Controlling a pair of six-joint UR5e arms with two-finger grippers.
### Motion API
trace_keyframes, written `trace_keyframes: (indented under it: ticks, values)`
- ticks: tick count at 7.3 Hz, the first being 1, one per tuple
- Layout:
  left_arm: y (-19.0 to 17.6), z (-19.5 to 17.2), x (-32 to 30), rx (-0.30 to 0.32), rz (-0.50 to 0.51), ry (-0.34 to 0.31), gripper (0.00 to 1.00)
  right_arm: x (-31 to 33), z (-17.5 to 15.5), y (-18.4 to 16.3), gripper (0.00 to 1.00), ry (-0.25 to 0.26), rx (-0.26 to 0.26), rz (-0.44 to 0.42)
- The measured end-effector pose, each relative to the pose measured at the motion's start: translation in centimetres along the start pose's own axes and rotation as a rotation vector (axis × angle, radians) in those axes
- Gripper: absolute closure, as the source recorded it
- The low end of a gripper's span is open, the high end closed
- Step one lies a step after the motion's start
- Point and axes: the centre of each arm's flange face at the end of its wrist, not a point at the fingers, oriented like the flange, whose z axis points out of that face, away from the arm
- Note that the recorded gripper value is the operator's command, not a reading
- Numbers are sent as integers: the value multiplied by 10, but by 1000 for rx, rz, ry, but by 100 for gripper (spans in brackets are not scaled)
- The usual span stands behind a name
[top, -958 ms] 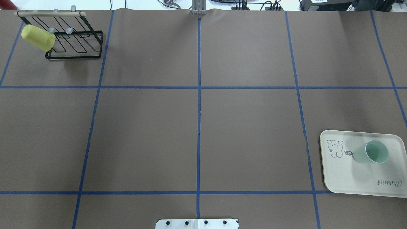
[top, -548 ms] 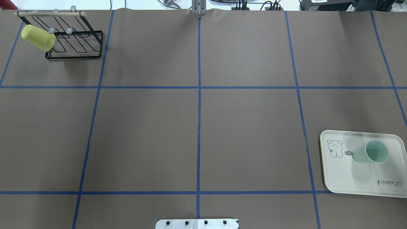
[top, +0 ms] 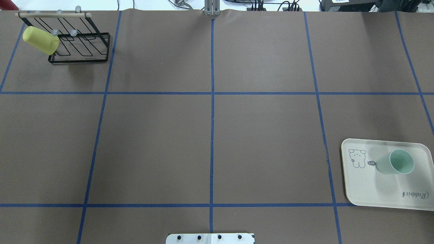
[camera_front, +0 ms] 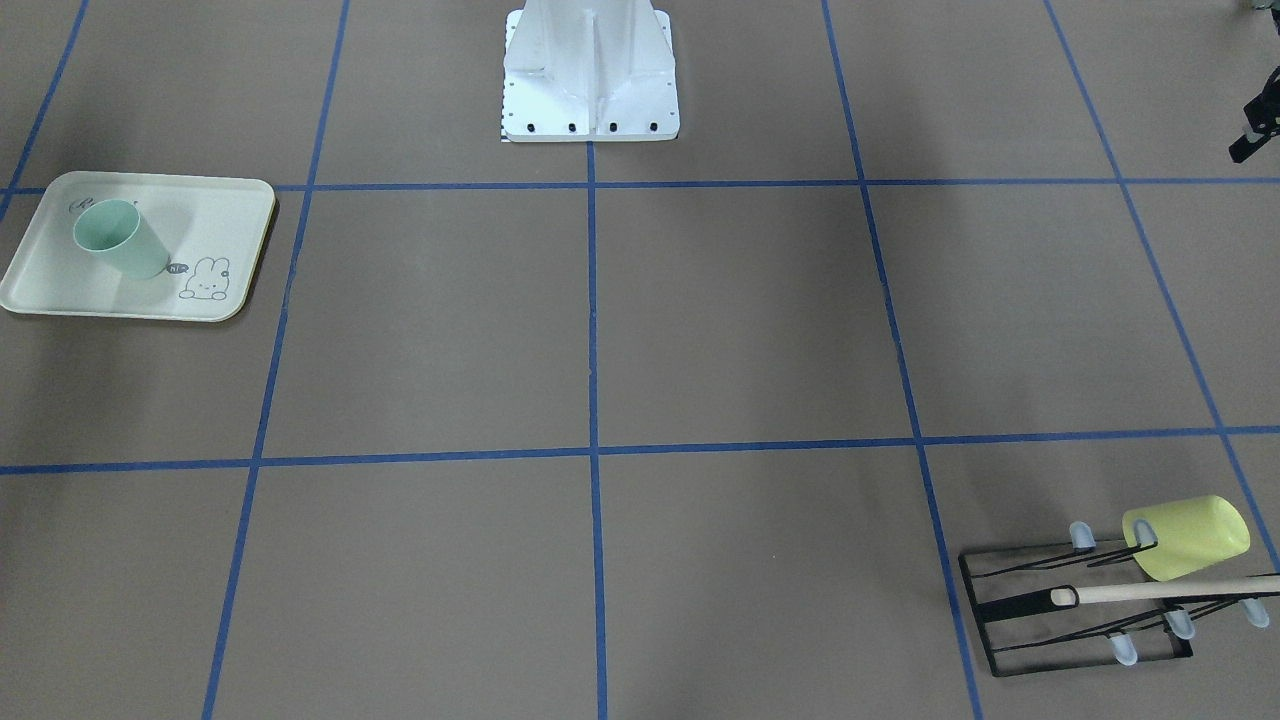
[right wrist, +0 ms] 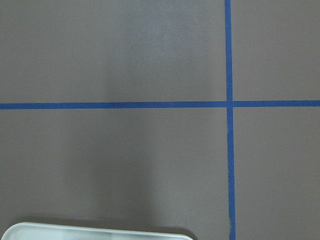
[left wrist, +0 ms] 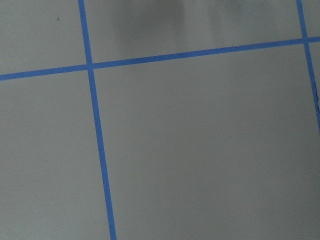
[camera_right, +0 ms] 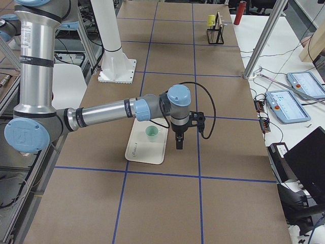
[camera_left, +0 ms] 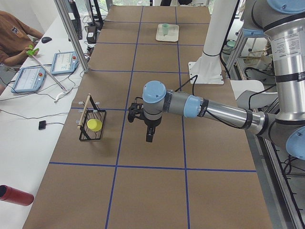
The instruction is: Left arm grabs green cup and hands to right arm on tray
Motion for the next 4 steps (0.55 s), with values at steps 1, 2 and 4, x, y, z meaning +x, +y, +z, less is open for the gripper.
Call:
trace_keyframes:
  ticks: [1,2,4]
  values:
    - [-1,3,-8,-1,-1,-54,0,8,1,7,0,-12,-7,-19]
    - [-2,7,-16,-6,-7,-89,0,15,0,15,0,-17,-10,-31]
    - [-3,11,-22,-13,-18,-106,0,21,1,22,0,-15,-17,-37]
